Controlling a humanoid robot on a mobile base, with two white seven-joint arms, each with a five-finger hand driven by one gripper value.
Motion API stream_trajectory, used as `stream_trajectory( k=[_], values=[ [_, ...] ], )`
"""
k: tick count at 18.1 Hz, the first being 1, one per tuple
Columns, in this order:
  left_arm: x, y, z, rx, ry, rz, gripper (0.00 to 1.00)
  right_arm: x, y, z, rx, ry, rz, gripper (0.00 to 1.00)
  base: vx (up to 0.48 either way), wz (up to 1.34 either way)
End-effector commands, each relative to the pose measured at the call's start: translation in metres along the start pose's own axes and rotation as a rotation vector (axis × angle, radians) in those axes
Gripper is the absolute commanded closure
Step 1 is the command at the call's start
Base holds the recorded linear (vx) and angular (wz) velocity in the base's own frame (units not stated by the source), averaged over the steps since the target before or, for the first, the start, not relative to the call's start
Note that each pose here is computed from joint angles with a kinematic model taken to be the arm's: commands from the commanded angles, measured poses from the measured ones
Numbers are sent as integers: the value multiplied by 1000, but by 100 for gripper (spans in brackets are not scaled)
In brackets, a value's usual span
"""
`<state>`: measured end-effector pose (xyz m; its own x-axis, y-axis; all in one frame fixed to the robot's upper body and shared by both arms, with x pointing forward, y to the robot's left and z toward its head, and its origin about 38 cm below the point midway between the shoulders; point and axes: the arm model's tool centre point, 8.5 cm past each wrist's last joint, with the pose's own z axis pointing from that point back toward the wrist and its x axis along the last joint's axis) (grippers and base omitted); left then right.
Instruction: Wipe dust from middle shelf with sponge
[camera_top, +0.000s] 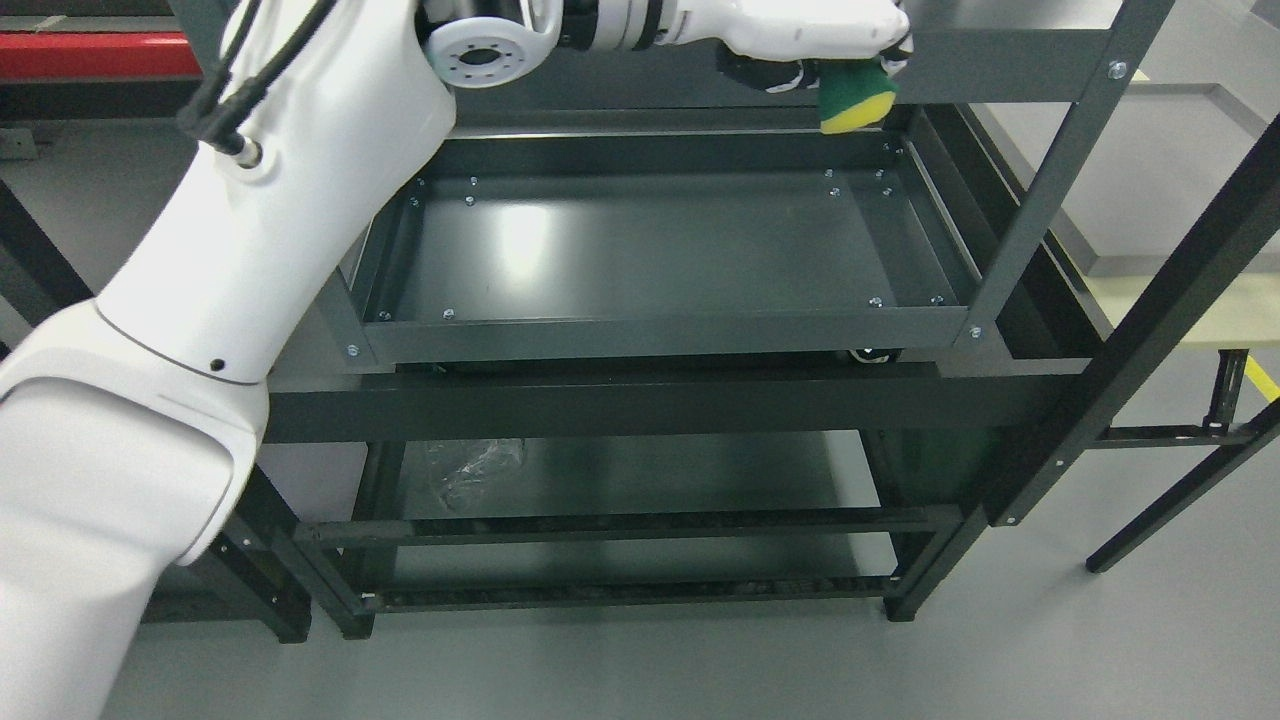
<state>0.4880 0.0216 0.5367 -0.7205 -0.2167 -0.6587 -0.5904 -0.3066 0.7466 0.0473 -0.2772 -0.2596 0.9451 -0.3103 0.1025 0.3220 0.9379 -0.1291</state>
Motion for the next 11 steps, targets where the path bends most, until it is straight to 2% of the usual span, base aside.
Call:
stream_trajectory(
  k=[1, 5, 11],
  values=[
    [-46, -22, 105, -47, 201, 0, 96, 2, -10, -1, -15, 50, 3, 0, 0, 0],
    [-43, -48, 149, -88, 264, 24, 96, 2, -10, -1, -15, 50, 3, 0, 0, 0],
    [-40, -34, 212, -60, 284, 24, 96, 2, -10, -1, -15, 50, 3, 0, 0, 0]
  ],
)
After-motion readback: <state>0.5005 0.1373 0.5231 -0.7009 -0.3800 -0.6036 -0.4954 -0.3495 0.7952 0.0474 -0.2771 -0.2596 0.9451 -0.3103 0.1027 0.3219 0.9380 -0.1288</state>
